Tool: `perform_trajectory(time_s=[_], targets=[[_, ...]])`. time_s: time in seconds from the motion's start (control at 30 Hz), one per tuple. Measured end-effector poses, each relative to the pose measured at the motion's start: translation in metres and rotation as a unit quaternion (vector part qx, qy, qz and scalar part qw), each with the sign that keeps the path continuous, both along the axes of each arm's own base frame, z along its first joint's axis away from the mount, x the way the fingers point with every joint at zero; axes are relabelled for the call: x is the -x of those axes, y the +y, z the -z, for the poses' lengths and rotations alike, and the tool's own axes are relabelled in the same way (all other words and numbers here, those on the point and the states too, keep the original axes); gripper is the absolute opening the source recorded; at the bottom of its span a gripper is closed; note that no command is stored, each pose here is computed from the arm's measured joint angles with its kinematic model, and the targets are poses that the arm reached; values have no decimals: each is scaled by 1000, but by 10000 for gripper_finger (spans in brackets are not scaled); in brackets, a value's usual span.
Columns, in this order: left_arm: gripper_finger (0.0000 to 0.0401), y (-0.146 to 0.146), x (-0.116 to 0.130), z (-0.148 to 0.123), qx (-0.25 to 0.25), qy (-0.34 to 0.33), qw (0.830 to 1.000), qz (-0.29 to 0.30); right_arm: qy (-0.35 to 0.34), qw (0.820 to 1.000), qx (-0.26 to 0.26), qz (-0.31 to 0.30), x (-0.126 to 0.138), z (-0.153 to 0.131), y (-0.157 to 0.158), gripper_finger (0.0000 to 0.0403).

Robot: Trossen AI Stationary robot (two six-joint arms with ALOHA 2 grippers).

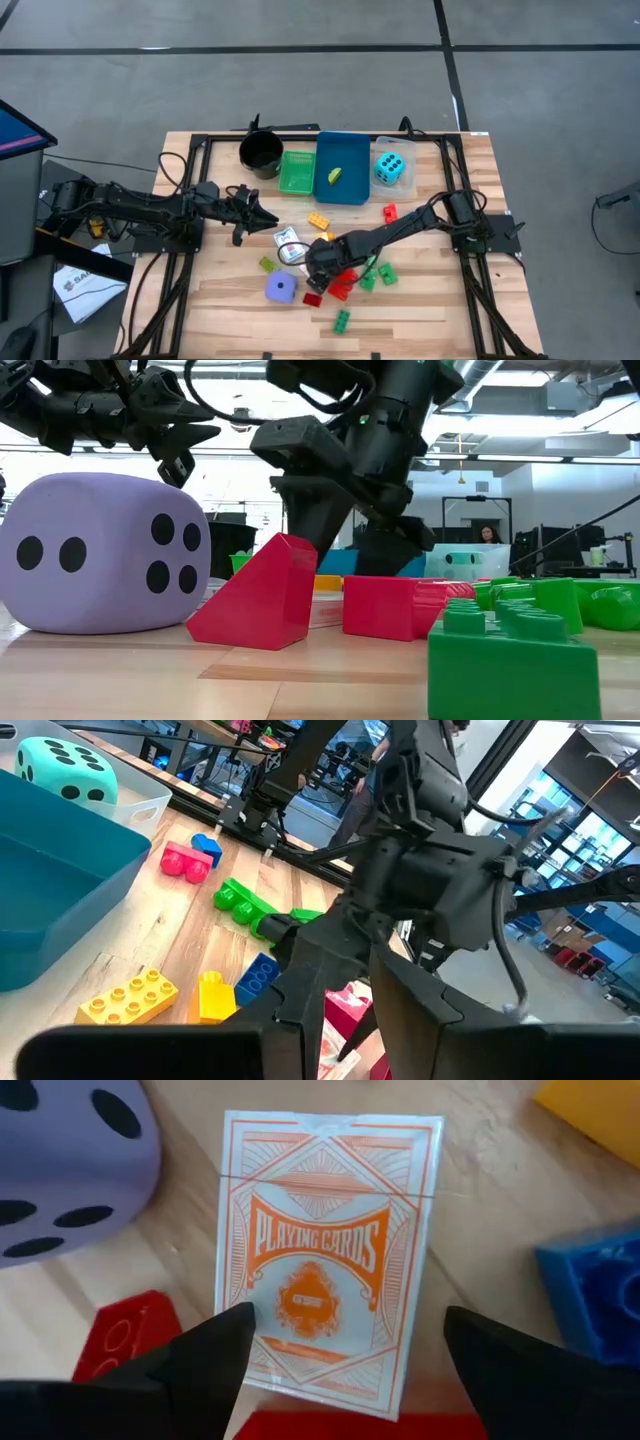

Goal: Pick & Place Toys
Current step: Adjust the deck of cards, then put the large stud yellow game piece into the green bin

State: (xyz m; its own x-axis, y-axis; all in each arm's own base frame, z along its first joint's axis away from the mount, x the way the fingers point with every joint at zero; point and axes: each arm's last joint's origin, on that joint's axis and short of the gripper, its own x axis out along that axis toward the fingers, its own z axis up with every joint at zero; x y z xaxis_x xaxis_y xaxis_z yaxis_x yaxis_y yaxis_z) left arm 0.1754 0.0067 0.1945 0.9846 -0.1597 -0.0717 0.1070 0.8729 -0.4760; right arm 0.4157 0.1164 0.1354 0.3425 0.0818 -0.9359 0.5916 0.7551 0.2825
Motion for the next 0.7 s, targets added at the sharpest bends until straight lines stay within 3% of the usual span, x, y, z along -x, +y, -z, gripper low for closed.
perform_trajectory(time_s=[0.17, 0.4, 0.6, 0.7], targets=[[76, 0, 0, 0, 0, 0, 1000, 0, -48, 999, -15, -20, -9, -1, 3, 313], [76, 0, 0, 0, -1, 0, 1000, 0, -147, 977, -112, -108, -26, -11, 16, 280], [76, 0, 0, 0, -1, 0, 1000, 0, -173, 970, -117, -123, -28, -15, 21, 225], [76, 0, 0, 0, -1, 0, 1000, 0, -172, 973, -89, -127, -28, -14, 20, 184]])
